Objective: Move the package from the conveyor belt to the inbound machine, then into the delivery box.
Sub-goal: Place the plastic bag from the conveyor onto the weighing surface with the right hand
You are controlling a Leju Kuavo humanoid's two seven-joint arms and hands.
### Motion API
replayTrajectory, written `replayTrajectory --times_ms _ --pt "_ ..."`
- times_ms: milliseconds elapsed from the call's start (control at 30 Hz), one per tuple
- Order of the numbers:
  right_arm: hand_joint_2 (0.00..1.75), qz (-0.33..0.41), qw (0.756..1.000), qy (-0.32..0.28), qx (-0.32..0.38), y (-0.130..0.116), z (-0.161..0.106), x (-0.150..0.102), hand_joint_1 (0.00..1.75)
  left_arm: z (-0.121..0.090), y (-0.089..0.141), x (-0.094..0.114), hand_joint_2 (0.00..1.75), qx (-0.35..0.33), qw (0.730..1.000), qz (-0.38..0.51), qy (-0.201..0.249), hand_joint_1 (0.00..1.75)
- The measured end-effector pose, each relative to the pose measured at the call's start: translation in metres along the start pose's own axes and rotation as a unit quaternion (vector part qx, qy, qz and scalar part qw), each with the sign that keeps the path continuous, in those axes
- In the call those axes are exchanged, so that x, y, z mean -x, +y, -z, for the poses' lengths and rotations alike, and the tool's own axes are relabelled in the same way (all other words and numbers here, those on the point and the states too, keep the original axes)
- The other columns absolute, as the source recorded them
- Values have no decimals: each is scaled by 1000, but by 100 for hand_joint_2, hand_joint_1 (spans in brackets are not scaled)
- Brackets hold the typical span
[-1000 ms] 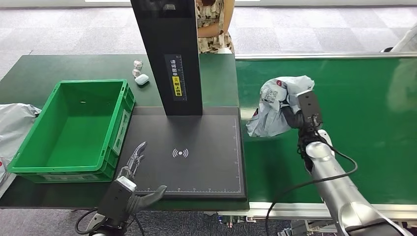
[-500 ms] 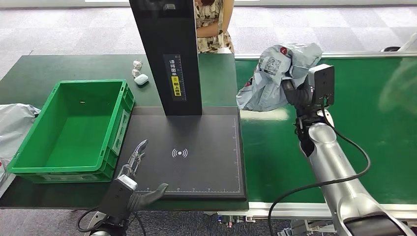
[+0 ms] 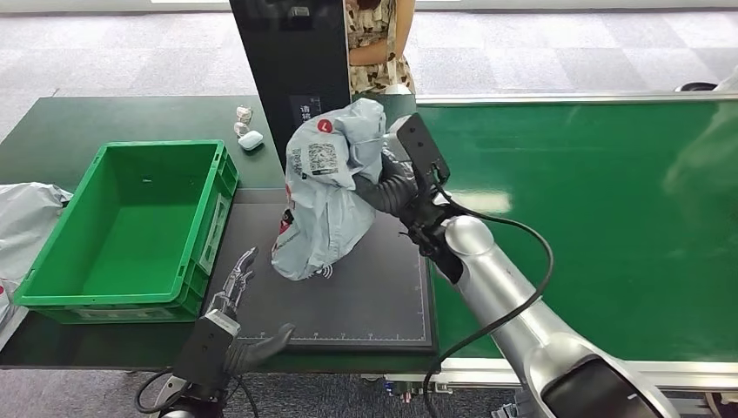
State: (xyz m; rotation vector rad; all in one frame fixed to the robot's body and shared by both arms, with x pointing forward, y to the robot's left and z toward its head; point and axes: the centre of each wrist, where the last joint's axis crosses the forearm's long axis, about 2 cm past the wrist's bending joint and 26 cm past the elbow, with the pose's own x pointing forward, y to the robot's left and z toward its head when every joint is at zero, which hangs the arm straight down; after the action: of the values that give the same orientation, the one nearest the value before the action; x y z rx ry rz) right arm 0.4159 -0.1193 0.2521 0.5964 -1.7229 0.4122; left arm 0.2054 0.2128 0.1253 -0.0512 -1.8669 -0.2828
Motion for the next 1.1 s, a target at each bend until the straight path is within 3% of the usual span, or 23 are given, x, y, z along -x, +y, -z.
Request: replayTrajectory --times_ms 100,133,300,600,867,1100 --pt "175 16 999 38 -3 16 6 8 17 0 1 0 175 -16 1000 -4 1 0" --pt "175 17 998 54 1 18 8 9 0 0 2 0 175 -21 1000 -4 1 0" --pt "175 0 994 105 27 16 11 18 0 0 4 1 175 -43 999 -7 3 0" --pt "175 -39 991 111 55 -12 3 24 0 0 7 1 175 -64 998 -6 5 0" --pt "175 -17 995 -3 102 -27 -28 37 0 -1 8 2 175 -72 997 0 6 0" --pt "175 53 984 -90 144 -3 -92 58 0 -5 9 2 175 -72 997 11 7 0"
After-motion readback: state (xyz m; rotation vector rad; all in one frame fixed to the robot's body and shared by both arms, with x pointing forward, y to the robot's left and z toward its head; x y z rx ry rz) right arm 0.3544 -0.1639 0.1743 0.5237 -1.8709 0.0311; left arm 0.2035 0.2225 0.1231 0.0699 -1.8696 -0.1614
